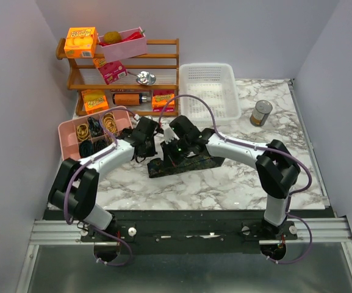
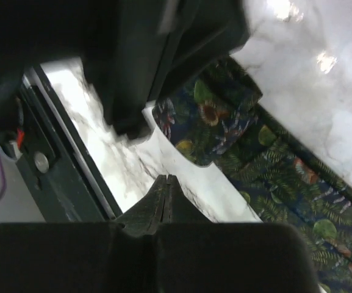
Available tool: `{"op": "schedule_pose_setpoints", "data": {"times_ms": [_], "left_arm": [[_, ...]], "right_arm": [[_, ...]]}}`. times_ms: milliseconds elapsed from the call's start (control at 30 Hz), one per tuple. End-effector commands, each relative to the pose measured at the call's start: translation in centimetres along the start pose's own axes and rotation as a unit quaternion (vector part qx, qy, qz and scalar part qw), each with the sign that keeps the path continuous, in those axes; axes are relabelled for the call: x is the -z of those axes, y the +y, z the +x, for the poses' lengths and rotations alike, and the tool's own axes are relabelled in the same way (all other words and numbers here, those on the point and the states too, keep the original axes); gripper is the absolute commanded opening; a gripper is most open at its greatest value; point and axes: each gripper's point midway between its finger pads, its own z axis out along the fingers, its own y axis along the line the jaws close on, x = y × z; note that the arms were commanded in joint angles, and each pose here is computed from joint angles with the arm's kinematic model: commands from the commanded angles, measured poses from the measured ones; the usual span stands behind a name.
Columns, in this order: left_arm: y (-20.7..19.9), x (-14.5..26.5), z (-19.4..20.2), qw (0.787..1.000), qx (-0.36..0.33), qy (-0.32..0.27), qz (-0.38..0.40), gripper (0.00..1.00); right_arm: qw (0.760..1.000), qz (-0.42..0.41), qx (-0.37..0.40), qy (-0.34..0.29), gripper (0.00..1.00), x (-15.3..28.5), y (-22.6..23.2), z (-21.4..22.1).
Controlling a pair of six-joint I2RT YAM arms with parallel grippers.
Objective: Roll the ties
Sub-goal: Roll the tie at the center of the board.
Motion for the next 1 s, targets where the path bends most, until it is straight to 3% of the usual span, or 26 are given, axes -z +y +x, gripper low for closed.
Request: {"op": "schedule_pose_setpoints", "data": {"times_ms": [0, 133, 433, 767, 967], "left_arm": [[-0.5, -1.9, -1.1, 1.0, -0.01, 0.002, 0.007, 0.07], [-1.1, -2.7, -0.8, 1.0, -0.009, 0.011, 0.026, 0.05], [-1.7, -3.0, -0.5, 0.997, 0.01, 0.02, 0.076, 0.04], [-1.7, -3.5, 0.7, 0.993, 0.023, 0.047, 0.106, 0.02], [-2.3, -3.4, 1.0, 0.99, 0.025, 0.057, 0.126, 0.02]], "right_arm": [[0.999, -0.008, 0.04, 0.014, 0.01, -0.2, 1.4, 1.0], [0.999, 0.011, 0.04, 0.028, 0.01, -1.1, 1.0, 2.5], [0.999, -0.013, 0.0, -0.04, 0.01, -2.7, 2.2, 2.6], [0.992, 0.032, 0.032, -0.115, 0.01, -3.0, 2.5, 1.7], [0.99, 0.063, 0.042, -0.117, 0.01, -3.7, 1.8, 1.7]]}}
